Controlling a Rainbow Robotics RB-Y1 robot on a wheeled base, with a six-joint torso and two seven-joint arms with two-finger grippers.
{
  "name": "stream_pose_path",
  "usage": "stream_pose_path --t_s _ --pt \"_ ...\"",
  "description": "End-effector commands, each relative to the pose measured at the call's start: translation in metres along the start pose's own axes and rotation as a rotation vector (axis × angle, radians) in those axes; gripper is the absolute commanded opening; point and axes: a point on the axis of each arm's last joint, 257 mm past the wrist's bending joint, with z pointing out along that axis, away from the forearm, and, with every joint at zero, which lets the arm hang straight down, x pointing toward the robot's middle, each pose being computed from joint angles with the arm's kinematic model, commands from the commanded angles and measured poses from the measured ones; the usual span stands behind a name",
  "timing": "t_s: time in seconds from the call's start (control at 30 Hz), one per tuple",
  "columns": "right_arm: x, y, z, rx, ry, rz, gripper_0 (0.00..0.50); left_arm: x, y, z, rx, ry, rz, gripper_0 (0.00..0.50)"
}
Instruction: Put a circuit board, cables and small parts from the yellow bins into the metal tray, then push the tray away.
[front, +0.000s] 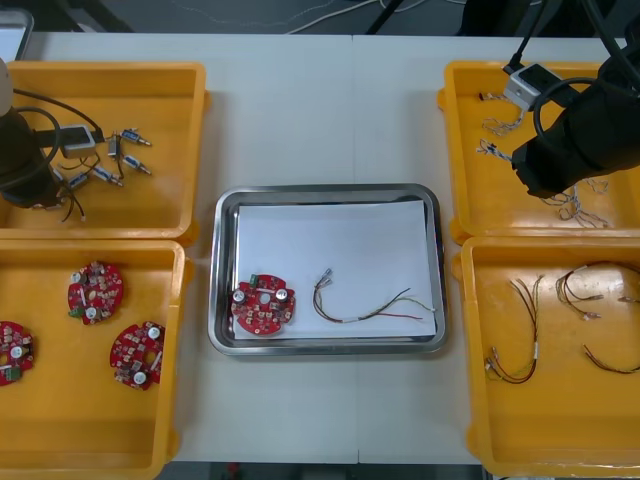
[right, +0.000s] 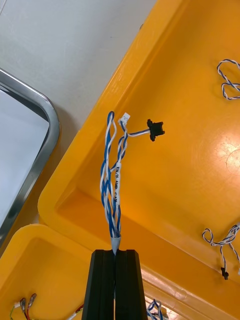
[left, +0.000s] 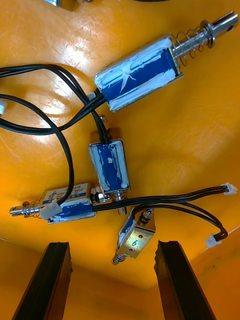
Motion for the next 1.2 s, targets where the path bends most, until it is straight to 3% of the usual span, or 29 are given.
stream_pose_path --t_s 0.03,0.4,0.6,1.2 --pt "-0.011 -0.01 -0.017 0.051 -0.027 -0.055 0.0 -0.01 0.017 -0.01 -0.046 -0.041 0.075 0.492" --pt "-0.011 -0.01 -0.017 0.051 -0.027 -0.055 0.0 -0.003 0.011 -0.001 -0.064 -0.041 0.084 0.475" --pt "-0.011 -0.01 -0.017 0.051 -0.027 -0.055 0.0 0.001 0.008 0.0 -0.054 -0.039 0.076 0.471" --pt "-0.011 -0.01 -0.017 0.051 -0.027 -0.055 0.0 0.01 0.006 0.006 -0.086 -0.029 0.093 0.44"
